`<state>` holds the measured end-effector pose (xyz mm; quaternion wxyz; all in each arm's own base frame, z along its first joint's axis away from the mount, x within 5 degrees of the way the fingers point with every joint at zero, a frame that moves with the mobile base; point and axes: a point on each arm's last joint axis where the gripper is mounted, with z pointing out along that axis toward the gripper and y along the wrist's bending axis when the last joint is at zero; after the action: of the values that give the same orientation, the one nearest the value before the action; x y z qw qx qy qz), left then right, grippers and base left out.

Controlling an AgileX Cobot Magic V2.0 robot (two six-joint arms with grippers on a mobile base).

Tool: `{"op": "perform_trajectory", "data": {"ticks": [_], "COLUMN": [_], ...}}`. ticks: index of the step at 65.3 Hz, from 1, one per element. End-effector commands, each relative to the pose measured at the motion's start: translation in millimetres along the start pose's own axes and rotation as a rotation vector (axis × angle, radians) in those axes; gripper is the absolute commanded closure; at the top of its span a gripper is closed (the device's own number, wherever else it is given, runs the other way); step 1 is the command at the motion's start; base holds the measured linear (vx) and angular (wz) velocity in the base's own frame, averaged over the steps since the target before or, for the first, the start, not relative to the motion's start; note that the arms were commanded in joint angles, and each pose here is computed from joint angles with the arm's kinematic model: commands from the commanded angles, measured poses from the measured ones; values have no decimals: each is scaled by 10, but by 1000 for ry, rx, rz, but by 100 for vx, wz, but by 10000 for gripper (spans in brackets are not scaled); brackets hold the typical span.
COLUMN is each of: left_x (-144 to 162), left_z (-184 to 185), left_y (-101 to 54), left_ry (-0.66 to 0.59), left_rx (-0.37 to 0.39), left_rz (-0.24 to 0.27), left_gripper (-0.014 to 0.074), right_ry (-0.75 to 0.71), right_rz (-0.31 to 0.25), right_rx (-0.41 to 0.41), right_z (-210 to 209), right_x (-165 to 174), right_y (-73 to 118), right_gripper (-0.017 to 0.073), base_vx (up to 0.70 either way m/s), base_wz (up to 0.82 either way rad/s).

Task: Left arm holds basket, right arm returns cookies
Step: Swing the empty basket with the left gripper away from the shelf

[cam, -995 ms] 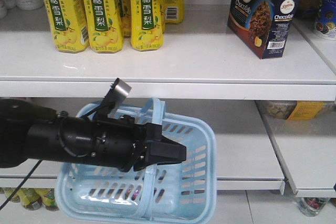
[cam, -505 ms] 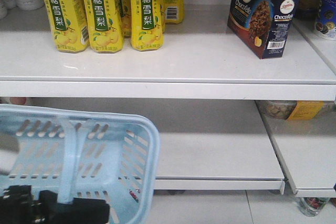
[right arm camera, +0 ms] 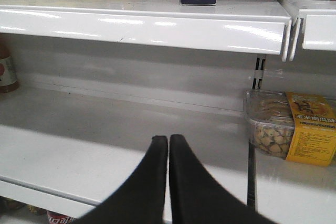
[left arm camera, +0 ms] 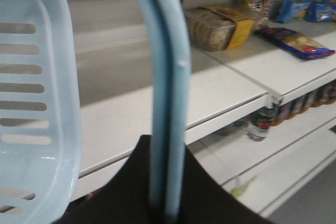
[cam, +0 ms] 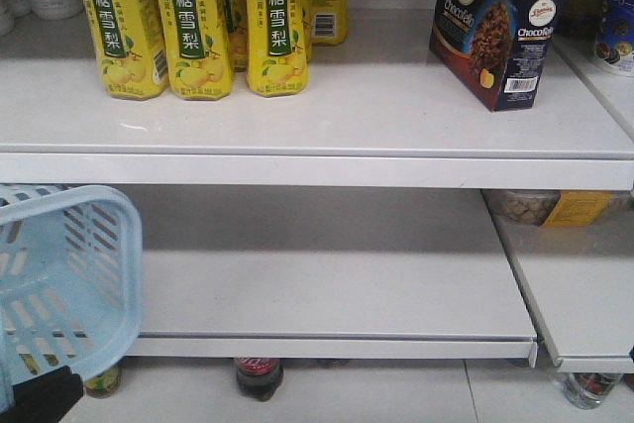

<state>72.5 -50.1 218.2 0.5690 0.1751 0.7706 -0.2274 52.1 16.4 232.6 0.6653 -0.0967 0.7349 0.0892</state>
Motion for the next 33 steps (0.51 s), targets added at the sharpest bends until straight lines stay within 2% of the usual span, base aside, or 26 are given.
{"op": "perform_trajectory", "data": {"ticks": [1,2,11,14,27,33], "left_x": [-44,-31,131,151,153,146], "left_z": [-57,-67,-112,-129,-201,-232], "left_y": [136,148,233,245,292,297], "left_ry": [-143,-154,-203,-215,-248,-272], "left_rx": [-150,-164,-252,-269,-361,-385], "left_rz": [67,83,80,52,16,17], "left_gripper": [600,600,600,600,600,600], "right_ry": [-89,-89,-89,-89,-88,-88], "right_rz": [1,1,1,1,1,1], "right_rx": [22,22,22,22,22,22], "right_z": [-14,-14,-14,-14,-14,-14], "right_x": [-149,-149,-149,-149,-148,-148], "right_y": [-18,-18,-18,-18,-17,-17], "right_gripper": [567,567,567,567,567,567], "base_vx": [0,0,0,0,0,0], "base_wz": [0,0,0,0,0,0]}}
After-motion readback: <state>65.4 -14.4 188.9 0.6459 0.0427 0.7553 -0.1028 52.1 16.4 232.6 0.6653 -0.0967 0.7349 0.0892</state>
